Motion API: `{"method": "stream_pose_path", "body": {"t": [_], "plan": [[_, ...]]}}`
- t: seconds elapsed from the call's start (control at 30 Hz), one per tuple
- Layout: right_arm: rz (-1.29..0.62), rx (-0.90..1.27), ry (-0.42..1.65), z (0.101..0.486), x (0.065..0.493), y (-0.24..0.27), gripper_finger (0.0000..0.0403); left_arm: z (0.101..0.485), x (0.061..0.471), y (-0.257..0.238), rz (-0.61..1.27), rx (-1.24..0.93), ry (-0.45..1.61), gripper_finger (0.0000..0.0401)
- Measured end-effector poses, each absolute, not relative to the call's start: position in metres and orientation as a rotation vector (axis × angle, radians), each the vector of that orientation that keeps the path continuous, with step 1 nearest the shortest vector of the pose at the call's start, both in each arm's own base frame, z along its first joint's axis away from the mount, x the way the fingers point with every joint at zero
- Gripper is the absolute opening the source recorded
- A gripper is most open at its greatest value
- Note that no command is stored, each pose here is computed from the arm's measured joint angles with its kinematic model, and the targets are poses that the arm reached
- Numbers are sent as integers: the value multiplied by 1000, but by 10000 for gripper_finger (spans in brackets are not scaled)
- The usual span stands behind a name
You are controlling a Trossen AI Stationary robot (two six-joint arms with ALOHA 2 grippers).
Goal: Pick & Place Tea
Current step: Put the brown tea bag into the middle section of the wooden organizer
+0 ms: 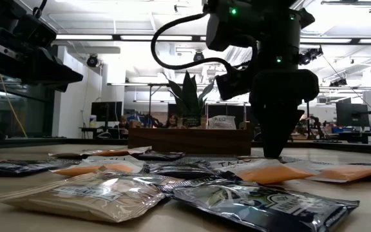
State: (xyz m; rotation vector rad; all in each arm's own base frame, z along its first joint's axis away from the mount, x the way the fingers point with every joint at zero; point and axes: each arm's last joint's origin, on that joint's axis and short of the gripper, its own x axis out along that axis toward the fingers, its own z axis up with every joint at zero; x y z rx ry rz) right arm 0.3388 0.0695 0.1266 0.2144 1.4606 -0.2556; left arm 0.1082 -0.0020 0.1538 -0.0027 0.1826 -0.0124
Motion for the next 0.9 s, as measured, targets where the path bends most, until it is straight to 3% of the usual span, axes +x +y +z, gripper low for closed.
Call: {"method": "stream_pose_path", "body": {"t": [0.33,0.9], "plan": [[-269,271,1461,121,336,69,167,154,108,-2,-11,-3,182,1],[-303,319,1447,121,336,70,28,154,108,-2,-11,-3,182,1]]}}
